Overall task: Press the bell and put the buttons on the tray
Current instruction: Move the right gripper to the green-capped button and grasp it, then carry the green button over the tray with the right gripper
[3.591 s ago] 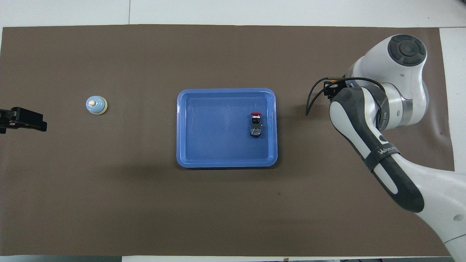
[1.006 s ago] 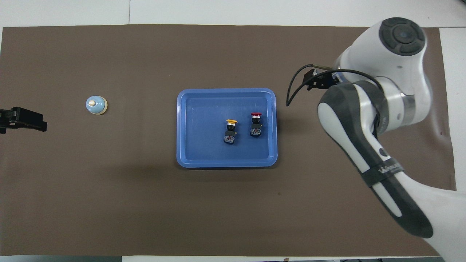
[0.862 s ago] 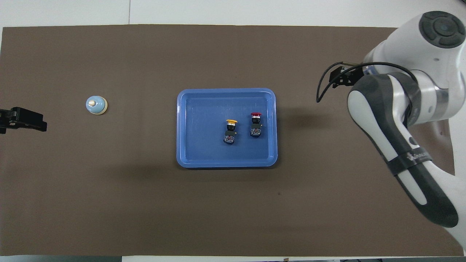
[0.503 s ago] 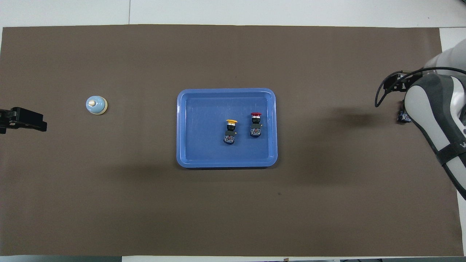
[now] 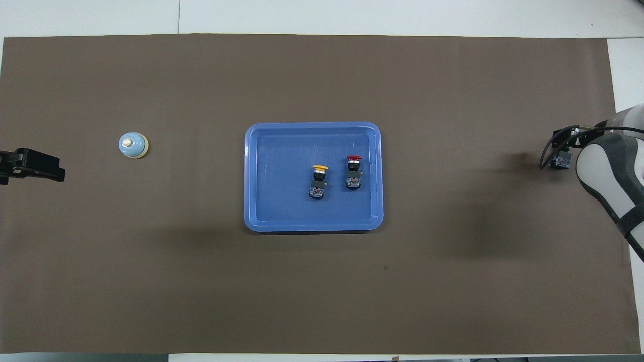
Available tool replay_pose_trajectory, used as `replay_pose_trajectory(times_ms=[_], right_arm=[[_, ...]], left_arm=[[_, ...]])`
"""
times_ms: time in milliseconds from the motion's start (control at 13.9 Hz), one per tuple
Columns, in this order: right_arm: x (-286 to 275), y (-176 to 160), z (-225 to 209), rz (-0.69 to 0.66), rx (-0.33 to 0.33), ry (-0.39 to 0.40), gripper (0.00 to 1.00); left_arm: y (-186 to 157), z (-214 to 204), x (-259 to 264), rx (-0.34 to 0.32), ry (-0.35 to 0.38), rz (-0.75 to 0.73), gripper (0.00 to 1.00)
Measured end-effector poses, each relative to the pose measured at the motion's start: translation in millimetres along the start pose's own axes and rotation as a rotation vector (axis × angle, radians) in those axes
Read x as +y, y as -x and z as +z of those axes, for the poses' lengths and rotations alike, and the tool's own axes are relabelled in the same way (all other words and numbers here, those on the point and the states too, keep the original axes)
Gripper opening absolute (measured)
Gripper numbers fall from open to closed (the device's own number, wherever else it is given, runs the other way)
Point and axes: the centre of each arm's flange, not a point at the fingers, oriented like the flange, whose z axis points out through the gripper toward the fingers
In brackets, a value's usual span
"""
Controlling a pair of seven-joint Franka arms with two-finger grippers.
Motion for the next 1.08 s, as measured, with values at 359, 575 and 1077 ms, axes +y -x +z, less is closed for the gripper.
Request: replay_pose_trajectory(times_ms=[359, 575, 1077], right_arm=[[-0.4, 10.5, 28.5, -0.001, 0.009, -0.008, 1.0], [6.4, 18.2, 39.8, 0.007, 0.001, -0.009, 1.0], [4.0, 18.5, 39.5, -0.056, 0.001, -0.011, 0.41]], left_arm=[[0.0, 0.0, 0.0, 0.0, 0.0, 0.0, 1.0], [0.0, 0.0, 0.0, 0.0, 0.0, 0.0, 1.0], [0.0, 0.0, 0.0, 0.0, 0.0, 0.0, 1.0]])
